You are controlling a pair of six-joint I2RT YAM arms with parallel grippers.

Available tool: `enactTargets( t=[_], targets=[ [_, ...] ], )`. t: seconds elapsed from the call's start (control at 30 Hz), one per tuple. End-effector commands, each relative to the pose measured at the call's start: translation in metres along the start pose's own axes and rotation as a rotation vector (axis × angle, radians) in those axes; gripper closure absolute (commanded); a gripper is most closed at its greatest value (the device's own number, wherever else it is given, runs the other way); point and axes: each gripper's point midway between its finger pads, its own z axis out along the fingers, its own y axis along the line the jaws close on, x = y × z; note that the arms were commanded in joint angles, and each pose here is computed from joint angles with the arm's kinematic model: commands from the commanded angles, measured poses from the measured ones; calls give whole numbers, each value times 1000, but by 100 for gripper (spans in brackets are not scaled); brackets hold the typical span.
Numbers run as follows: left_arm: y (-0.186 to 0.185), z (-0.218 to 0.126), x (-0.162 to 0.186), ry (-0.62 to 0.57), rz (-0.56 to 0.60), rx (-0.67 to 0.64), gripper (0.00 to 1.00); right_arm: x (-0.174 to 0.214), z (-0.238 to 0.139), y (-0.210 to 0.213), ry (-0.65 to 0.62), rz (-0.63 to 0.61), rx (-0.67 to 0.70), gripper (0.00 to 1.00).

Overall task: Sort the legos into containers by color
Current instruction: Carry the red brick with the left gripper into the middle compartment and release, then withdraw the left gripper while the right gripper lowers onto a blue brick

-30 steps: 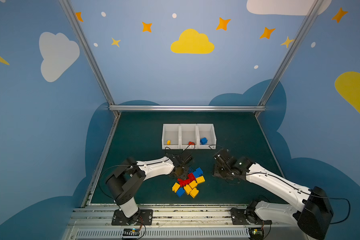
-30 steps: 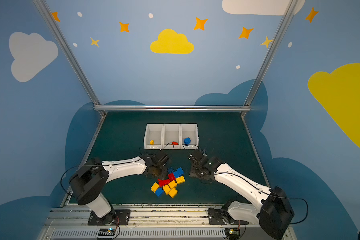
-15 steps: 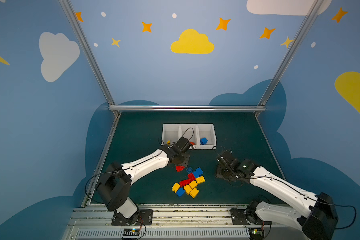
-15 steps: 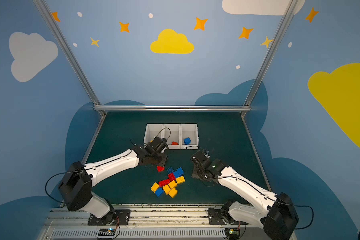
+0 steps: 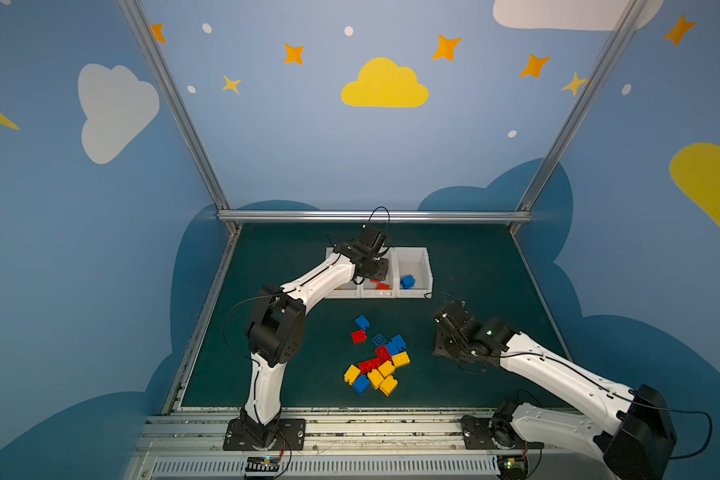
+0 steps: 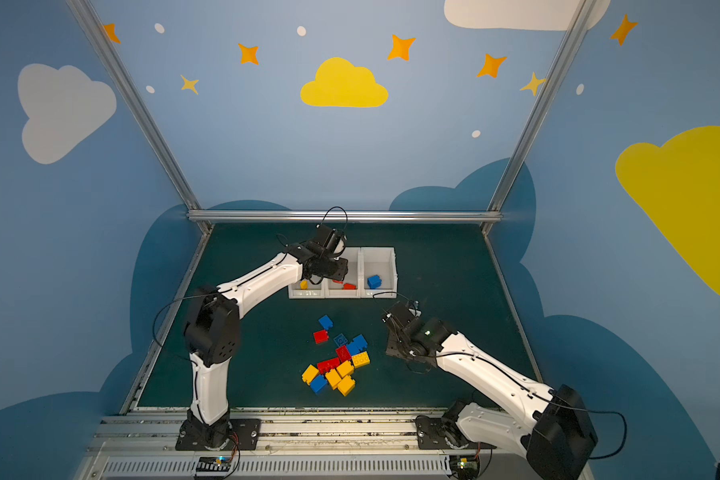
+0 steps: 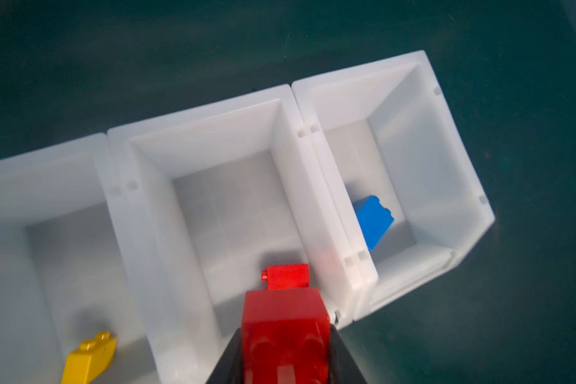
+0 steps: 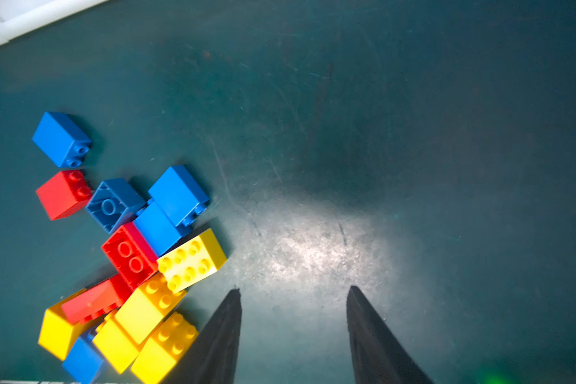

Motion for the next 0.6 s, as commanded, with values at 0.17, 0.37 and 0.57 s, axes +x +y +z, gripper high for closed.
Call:
enactTargets(
  t=[0.17,0.37,0.57],
  targets=[
    [-5,27,-9,74,29,63,62,0,5,-12,-16,15,47,48],
    [-3,25,-11,66,15,71,49,-2,2,-14,-22,19,48,47],
    [-6,-3,-13,26,6,100,44,-3,-4,-13,-21,22,40,46]
  ],
)
